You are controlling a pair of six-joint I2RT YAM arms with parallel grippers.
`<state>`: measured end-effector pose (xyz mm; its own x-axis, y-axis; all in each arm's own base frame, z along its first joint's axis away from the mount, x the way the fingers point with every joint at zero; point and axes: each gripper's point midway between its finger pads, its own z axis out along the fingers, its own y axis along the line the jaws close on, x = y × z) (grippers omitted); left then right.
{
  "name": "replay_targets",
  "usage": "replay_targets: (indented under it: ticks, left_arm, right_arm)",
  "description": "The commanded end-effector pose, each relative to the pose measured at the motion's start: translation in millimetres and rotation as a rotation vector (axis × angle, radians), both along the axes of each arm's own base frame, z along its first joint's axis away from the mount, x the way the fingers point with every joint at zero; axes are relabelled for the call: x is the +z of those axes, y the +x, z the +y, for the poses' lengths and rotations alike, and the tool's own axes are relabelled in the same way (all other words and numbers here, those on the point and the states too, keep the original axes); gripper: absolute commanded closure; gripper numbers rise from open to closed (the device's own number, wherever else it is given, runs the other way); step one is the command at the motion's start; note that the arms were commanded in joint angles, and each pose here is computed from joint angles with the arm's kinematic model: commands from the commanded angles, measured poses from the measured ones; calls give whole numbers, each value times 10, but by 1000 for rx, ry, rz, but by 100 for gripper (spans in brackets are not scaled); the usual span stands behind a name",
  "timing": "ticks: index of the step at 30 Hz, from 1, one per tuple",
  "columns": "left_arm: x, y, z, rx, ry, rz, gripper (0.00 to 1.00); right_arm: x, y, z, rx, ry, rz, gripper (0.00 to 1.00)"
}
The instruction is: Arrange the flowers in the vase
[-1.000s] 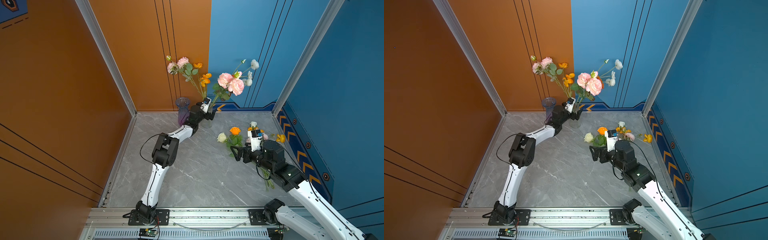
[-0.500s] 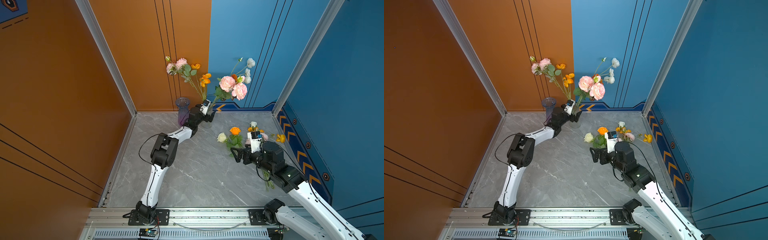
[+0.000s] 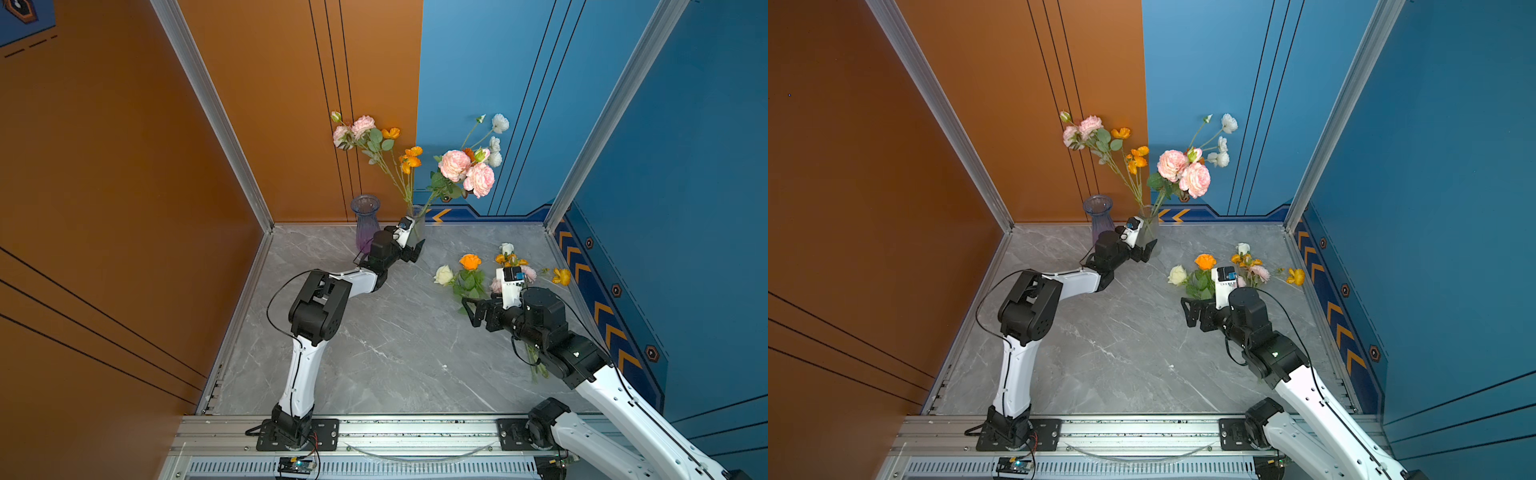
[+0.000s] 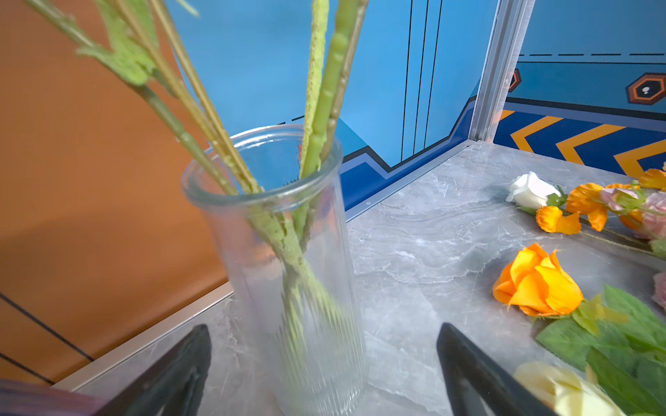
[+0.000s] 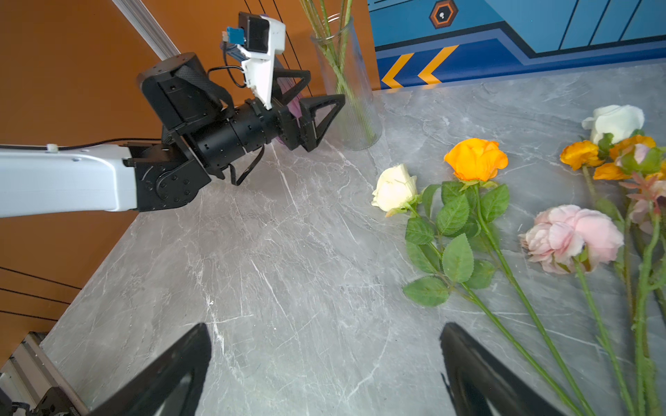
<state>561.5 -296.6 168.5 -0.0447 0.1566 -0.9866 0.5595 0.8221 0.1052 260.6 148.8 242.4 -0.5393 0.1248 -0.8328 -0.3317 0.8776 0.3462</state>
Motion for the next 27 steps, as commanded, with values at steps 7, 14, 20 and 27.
replay_targets:
  ticks: [7,14,20,27]
  left_arm:
    - [180,-332,123,18,-16,-53,2]
    - [331,-1029,265,37,56,-117,2]
    - [485,-1173,832,125,60,-135,2]
    - [679,-780,1411,331,10,-150,2]
  right_arm:
    - [-59,-16,-47,-32,19,1,0]
    - [-187,-69,9,-5,38,12,0]
    - [-127,-10,178,37,53,-19,0]
    - [181,170,675,120,53,-54,0]
